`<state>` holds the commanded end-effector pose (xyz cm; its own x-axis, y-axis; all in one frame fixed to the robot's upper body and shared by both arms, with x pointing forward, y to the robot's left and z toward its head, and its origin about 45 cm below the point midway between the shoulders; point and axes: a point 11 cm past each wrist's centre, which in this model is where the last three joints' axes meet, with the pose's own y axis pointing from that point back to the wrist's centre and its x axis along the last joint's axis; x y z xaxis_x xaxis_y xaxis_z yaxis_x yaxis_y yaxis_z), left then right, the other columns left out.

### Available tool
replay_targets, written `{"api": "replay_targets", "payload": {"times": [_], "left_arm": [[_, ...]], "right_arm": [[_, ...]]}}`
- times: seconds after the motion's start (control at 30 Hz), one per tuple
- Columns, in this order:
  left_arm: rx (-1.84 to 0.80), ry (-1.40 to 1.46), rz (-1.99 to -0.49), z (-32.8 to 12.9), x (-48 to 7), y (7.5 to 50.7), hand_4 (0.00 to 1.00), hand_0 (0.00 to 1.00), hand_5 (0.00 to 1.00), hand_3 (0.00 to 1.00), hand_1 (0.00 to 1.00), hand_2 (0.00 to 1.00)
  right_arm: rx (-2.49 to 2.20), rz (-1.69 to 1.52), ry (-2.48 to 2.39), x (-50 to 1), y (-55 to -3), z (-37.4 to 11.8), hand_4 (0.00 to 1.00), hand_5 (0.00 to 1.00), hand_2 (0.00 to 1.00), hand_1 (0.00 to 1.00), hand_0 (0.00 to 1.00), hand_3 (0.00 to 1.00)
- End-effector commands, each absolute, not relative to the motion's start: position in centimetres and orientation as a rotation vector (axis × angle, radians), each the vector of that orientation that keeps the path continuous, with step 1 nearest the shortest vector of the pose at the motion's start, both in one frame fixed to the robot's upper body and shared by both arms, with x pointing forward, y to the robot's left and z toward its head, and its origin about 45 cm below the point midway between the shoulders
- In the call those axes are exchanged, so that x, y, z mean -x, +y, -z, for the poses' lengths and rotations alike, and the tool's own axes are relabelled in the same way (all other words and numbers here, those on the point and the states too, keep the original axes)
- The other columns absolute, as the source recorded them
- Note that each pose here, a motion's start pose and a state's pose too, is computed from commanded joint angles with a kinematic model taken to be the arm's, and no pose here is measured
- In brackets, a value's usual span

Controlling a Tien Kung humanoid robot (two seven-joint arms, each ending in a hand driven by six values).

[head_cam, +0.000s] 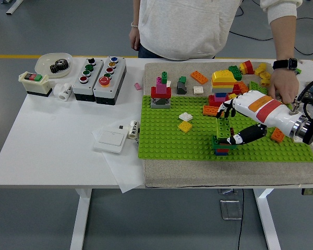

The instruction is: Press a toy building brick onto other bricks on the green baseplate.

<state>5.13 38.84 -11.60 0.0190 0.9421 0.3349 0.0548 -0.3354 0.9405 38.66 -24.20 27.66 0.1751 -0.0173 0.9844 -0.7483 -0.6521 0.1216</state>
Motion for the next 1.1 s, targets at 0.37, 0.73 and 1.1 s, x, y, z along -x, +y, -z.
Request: {"api": "replay_targets", "payload": {"times": [0.37, 0.73, 1.1], "left_arm": [[-1.501, 1.055, -1.426, 11.5, -5.5, 38.9, 0.707, 0.49, 0.773, 0.654, 0.566, 0.658], [-1.5, 1.055, -1.426, 11.5, -5.5, 38.9, 0.709, 0.49, 0.776, 0.654, 0.566, 0.657], [-1.502, 1.053, -1.425, 11.5, -5.6, 39.0, 0.707, 0.49, 0.775, 0.655, 0.566, 0.657]], "right_arm": [[-1.812, -1.566, -0.662, -39.2, -24.4, -27.3, 0.9, 0.393, 0.531, 0.482, 0.427, 0.548], [-1.8, -1.534, -0.656, -39.7, -25.3, -26.6, 0.905, 0.402, 0.533, 0.486, 0.428, 0.547], [-1.794, -1.53, -0.647, -39.7, -25.8, -26.5, 0.909, 0.407, 0.539, 0.489, 0.429, 0.547]]}}
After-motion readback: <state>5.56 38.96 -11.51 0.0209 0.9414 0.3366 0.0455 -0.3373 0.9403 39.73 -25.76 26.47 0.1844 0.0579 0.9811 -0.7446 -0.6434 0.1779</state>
